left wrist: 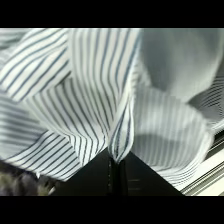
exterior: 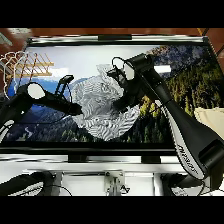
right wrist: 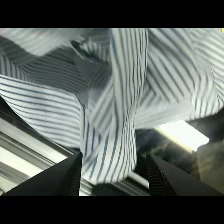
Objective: Fold the shirts.
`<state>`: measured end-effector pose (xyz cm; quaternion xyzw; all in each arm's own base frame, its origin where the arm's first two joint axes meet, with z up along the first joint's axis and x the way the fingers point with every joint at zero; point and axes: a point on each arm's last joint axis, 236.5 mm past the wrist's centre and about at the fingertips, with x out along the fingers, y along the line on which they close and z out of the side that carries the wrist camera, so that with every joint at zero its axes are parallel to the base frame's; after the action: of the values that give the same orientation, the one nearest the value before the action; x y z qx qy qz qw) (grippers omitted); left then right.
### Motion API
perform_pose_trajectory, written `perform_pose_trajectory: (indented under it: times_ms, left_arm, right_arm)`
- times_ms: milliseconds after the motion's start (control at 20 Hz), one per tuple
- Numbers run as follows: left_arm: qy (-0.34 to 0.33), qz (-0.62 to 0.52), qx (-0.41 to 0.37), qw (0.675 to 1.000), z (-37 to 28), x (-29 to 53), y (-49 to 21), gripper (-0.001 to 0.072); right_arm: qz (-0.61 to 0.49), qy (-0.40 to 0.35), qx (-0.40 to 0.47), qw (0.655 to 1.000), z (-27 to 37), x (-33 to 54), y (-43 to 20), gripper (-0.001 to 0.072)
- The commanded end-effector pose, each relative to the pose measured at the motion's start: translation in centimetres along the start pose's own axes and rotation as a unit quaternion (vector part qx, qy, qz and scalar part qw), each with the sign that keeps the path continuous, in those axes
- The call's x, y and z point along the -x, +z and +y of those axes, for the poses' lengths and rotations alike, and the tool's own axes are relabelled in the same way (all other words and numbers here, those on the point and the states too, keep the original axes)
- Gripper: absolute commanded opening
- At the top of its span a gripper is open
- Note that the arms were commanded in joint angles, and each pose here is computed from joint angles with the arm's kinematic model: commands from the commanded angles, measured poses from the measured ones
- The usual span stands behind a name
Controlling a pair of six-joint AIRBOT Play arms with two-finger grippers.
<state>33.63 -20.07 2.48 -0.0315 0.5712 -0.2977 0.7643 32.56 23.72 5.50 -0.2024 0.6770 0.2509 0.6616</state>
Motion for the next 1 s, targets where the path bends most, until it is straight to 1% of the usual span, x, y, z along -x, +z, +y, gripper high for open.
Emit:
perform_pose_trajectory:
  times_ms: [0,250,450,600,700,750,800,850,900,950]
  left_arm:
    - [-0.024,-0.043,-0.015,0.999,-3.1,-0.3,2.0,0.0054]
    - [-0.033,-0.042,-0.037,0.998,-5.0,-0.9,1.9,0.0054]
    - [-0.031,-0.044,-0.034,0.998,-4.7,-0.8,2.0,0.0054]
    - [-0.031,-0.044,-0.034,0.998,-4.7,-0.8,2.0,0.0054]
    - [-0.031,-0.044,-0.034,0.998,-4.7,-0.8,2.0,0.0054]
    - [-0.030,-0.043,-0.035,0.998,-4.7,-0.8,2.0,0.0054]
    - [-0.028,-0.044,-0.036,0.998,-4.5,-0.8,2.0,0.0054]
    - [-0.024,-0.044,-0.036,0.998,-4.2,-0.8,2.0,0.0054]
    - [-0.021,-0.045,-0.033,0.998,-3.8,-0.7,2.1,0.0054]
    - [-0.017,-0.047,-0.030,0.998,-3.4,-0.5,2.2,0.0054]
  right_arm:
    - [0.027,-0.014,-0.057,0.998,-0.6,0.0,-1.3,0.0521]
    - [0.002,-0.017,-0.111,0.994,-0.7,0.0,-0.2,0.0521]
    - [0.011,-0.081,-0.130,0.988,-3.9,-1.3,0.1,0.0521]
    - [0.035,-0.081,-0.131,0.987,-4.0,-4.1,0.7,0.0520]
    - [0.045,-0.109,-0.137,0.984,-5.5,-5.4,0.9,0.0519]
    - [0.051,-0.129,-0.138,0.981,-6.4,-5.7,0.8,0.0446]
    - [0.054,-0.133,-0.138,0.980,-6.6,-5.9,0.8,0.0271]
    - [0.054,-0.130,-0.137,0.981,-6.4,-5.9,0.8,0.0114]
    - [0.053,-0.127,-0.135,0.981,-6.3,-5.6,0.7,0.0075]
    - [0.049,-0.118,-0.122,0.984,-5.8,-5.1,0.7,0.0075]
